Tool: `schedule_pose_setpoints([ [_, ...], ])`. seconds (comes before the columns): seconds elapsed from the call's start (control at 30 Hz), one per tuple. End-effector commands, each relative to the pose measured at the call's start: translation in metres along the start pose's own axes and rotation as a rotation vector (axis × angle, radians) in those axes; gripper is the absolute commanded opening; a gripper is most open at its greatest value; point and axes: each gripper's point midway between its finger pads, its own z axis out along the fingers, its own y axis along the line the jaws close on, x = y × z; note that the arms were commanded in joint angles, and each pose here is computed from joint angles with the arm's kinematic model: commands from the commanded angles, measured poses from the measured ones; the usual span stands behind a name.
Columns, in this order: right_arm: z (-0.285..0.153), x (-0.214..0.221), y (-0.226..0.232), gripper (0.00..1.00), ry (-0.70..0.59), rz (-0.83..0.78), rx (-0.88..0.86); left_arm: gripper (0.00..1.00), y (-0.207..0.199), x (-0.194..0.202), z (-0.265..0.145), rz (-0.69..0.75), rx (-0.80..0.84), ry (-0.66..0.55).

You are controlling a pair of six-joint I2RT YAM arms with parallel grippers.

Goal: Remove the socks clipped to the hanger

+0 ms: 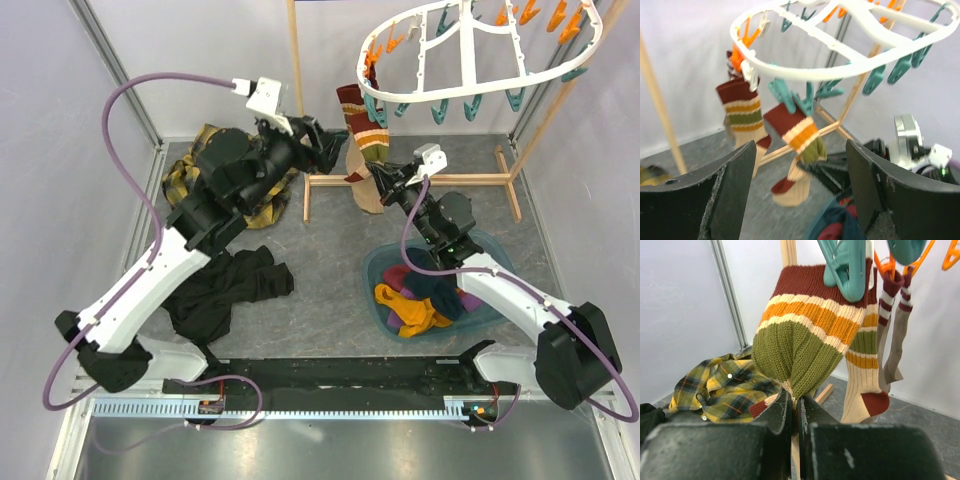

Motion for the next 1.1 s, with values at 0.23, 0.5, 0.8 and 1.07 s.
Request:
schedule_pose_setpoints([
  [0.23, -0.008, -0.026, 0.007, 0.1, -0.047, 0.082, -0.068, 0.78, -0.011, -0.004, 0.058, -0.179, 0.134, 0.063],
  [0.5, -0.002, -0.041, 0.017, 0.15, -0.077, 0.098, -0.148, 0.77, 0.005, 0.003, 0.076, -0.219, 0.192, 0.063],
  [0.8, -0.004, -0.05, 0.028, 0.13, -0.078, 0.103, -0.224, 0.77, 0.016, 0.01, 0.104, -0.184, 0.232, 0.045],
  [1.07, 0.0, -0.045, 0.03, 0.14, -0.06, 0.111, -0.239, 0.74, 0.021, 0.02, 0.12, -0.249, 0.268, 0.047],
])
